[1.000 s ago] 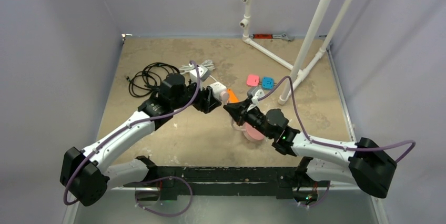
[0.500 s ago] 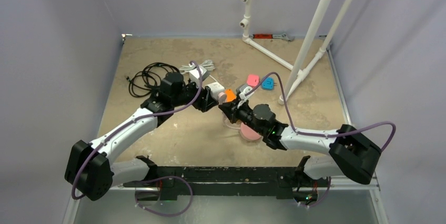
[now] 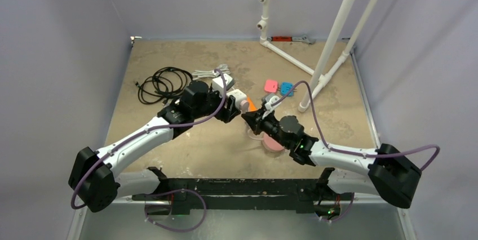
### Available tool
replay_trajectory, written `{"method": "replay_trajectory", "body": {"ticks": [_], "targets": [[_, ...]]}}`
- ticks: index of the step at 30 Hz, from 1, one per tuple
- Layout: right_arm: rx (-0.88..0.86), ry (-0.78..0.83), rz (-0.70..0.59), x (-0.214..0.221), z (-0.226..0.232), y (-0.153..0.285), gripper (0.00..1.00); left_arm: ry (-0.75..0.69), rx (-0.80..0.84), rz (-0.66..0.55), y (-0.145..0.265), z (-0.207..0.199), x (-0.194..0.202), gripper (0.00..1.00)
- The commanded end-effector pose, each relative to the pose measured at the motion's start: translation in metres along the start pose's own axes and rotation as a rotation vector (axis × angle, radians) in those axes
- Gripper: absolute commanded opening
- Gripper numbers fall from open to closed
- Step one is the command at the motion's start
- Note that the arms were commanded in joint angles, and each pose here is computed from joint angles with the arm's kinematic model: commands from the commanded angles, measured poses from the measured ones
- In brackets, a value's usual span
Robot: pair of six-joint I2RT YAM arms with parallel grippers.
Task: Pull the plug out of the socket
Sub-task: Remove the plug from the socket.
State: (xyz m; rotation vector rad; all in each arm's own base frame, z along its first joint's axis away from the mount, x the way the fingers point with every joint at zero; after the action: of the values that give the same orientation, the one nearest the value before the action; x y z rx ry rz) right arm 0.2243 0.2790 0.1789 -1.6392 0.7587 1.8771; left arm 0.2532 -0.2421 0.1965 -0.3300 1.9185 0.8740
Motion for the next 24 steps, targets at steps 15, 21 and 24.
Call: {"method": "replay_trajectory", "body": {"ticks": [15,21,24], "targets": [[0.065,-0.018,-0.233,-0.059,-0.013,0.013,0.0,-0.009,-0.169,0.009,0.013,0.025,-0.002,0.0],[0.065,-0.026,-0.147,-0.039,-0.011,-0.004,0.0,-0.015,0.13,-0.034,0.018,-0.015,-0.011,0.0],[0.079,-0.022,-0.094,-0.026,-0.013,-0.015,0.0,-0.013,0.289,-0.052,0.023,-0.039,-0.014,0.0]]}}
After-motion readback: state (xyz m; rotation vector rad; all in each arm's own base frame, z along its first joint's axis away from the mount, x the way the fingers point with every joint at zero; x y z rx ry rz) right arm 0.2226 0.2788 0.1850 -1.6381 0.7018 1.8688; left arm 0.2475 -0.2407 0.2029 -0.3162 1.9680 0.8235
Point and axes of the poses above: each gripper's point midway between its finger pads, its own y axis back along the fingers, its own z axis along the line the jaws close on, x = y × z, the point moved 3 cm from there along y, back along the fingers, and after that the axes turned 6 degrees about y, right-handed, at the moved point
